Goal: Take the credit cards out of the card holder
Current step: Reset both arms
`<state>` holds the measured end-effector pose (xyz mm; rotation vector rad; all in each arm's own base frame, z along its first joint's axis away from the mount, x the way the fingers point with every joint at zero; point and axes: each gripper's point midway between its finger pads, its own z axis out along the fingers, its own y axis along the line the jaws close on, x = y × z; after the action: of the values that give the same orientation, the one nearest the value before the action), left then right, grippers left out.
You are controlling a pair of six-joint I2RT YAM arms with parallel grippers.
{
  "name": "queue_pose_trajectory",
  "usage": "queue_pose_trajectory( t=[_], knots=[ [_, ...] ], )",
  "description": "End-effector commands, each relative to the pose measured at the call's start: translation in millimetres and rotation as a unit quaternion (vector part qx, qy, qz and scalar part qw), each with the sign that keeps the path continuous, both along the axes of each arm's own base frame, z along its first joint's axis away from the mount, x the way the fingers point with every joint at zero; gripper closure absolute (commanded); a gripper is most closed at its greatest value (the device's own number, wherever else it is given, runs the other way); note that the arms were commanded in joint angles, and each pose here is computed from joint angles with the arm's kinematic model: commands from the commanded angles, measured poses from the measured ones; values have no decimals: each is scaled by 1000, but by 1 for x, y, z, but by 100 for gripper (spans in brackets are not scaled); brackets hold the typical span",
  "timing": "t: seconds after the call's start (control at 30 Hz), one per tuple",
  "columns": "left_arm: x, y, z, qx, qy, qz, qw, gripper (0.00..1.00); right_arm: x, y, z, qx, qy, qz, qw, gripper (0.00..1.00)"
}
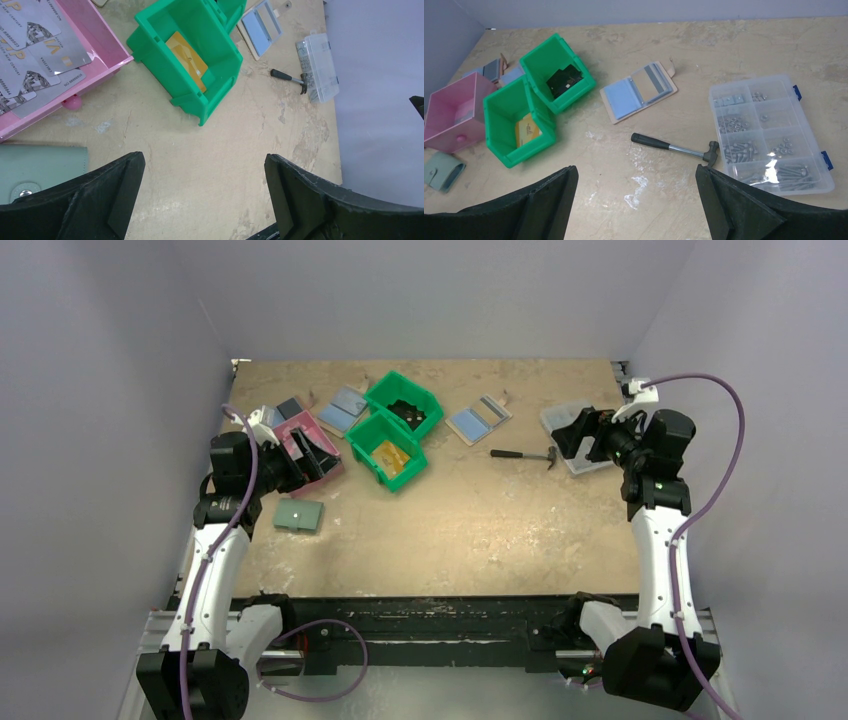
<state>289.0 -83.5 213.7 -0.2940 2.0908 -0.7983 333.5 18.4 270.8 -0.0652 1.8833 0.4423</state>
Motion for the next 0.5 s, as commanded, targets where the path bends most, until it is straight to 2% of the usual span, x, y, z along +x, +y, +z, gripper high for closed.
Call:
queue_pose_trajectory(
  t=[0.0,0.47],
  knots=[
    [3,1,12,11,-23,-3,1000,2,2,3,8,6,-15,7,1000,1],
    [4,-4,10,-5,-23,-9,1000,2,2,4,6,12,-12,7,1000,1]
  ],
)
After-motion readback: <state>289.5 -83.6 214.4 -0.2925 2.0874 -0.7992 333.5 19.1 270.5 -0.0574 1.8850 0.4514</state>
